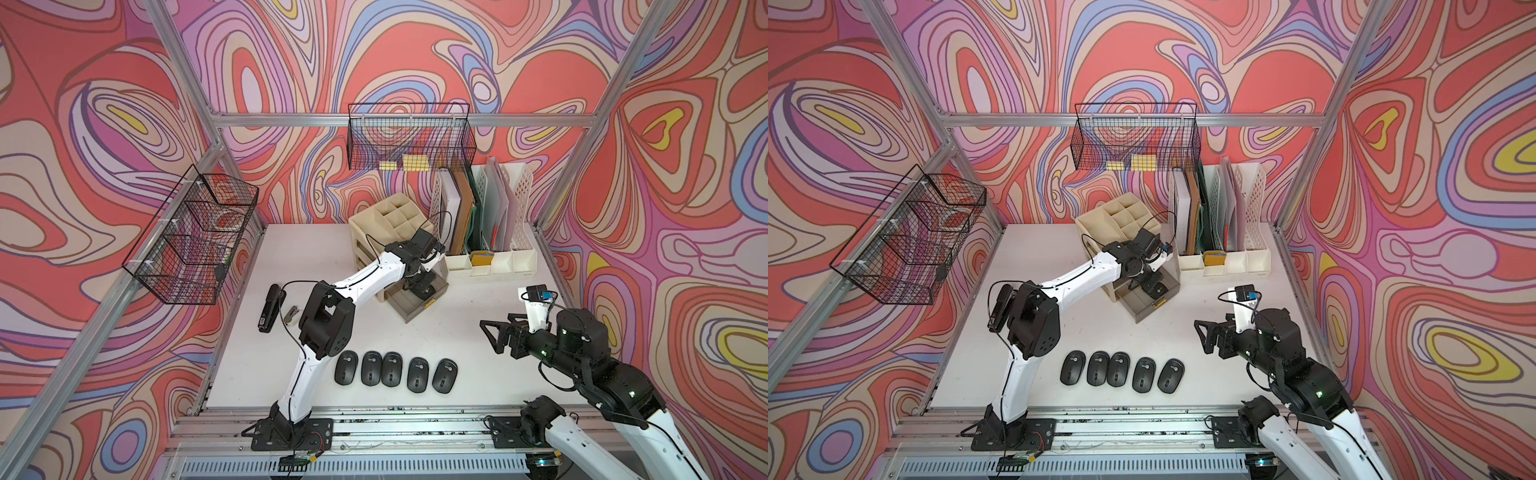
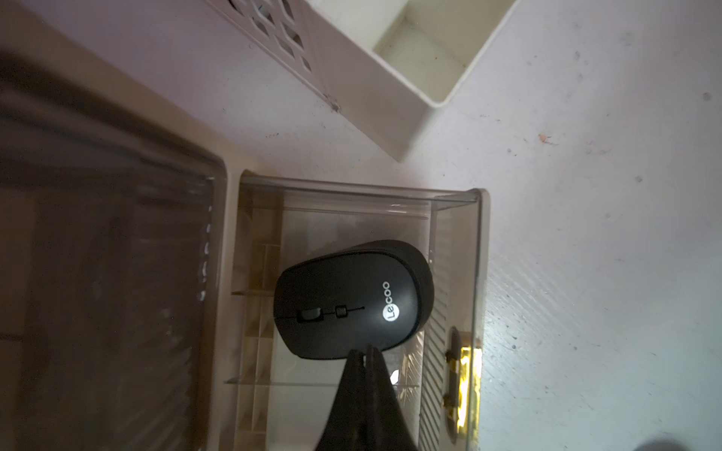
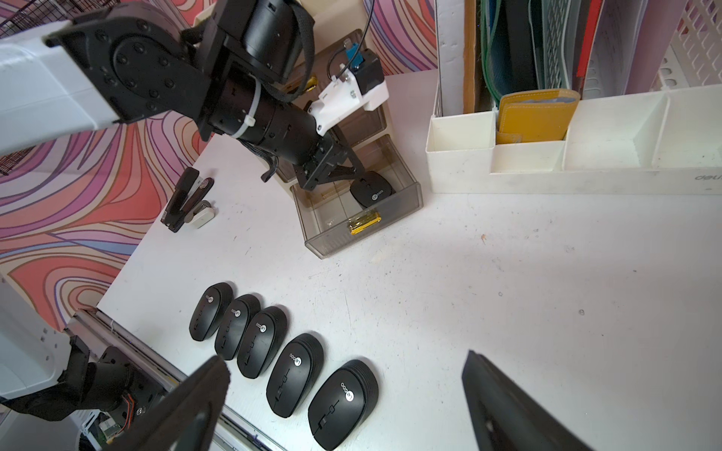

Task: Take the mice out of the drawer
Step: Adjust the mouse in the drawer.

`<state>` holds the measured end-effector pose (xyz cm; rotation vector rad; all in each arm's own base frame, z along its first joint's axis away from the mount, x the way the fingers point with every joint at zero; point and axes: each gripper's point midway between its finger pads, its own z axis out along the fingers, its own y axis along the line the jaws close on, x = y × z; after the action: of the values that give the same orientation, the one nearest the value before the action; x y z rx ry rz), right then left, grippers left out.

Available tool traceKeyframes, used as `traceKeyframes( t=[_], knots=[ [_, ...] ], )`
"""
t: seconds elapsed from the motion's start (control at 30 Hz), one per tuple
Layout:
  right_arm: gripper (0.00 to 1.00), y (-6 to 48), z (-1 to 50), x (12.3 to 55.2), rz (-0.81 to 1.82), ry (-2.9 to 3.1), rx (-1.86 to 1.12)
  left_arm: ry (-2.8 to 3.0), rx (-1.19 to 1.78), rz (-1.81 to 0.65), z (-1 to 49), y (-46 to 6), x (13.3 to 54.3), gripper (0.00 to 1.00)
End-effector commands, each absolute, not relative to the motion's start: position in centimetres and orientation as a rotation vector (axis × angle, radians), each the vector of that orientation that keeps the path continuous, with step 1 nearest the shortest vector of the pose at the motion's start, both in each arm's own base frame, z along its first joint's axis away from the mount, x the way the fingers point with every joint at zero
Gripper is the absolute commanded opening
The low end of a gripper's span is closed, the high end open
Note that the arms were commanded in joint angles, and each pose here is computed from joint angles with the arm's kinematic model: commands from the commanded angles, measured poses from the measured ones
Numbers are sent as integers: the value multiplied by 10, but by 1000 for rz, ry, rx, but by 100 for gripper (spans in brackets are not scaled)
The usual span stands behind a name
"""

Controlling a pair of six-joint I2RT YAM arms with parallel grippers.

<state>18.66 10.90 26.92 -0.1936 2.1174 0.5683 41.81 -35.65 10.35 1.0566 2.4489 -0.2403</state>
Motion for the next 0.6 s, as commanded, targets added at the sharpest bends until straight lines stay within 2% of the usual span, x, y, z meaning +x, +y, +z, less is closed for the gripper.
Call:
traceKeyframes(
  t=[0.0,0.57],
  knots=[
    [98,107,268,188,561,2112,-182,2409,1082,-142,101,-355,433,0],
    [98,106,270,186,565,2102,-182,2337,1142,79,70,-355,456,0]
  ],
)
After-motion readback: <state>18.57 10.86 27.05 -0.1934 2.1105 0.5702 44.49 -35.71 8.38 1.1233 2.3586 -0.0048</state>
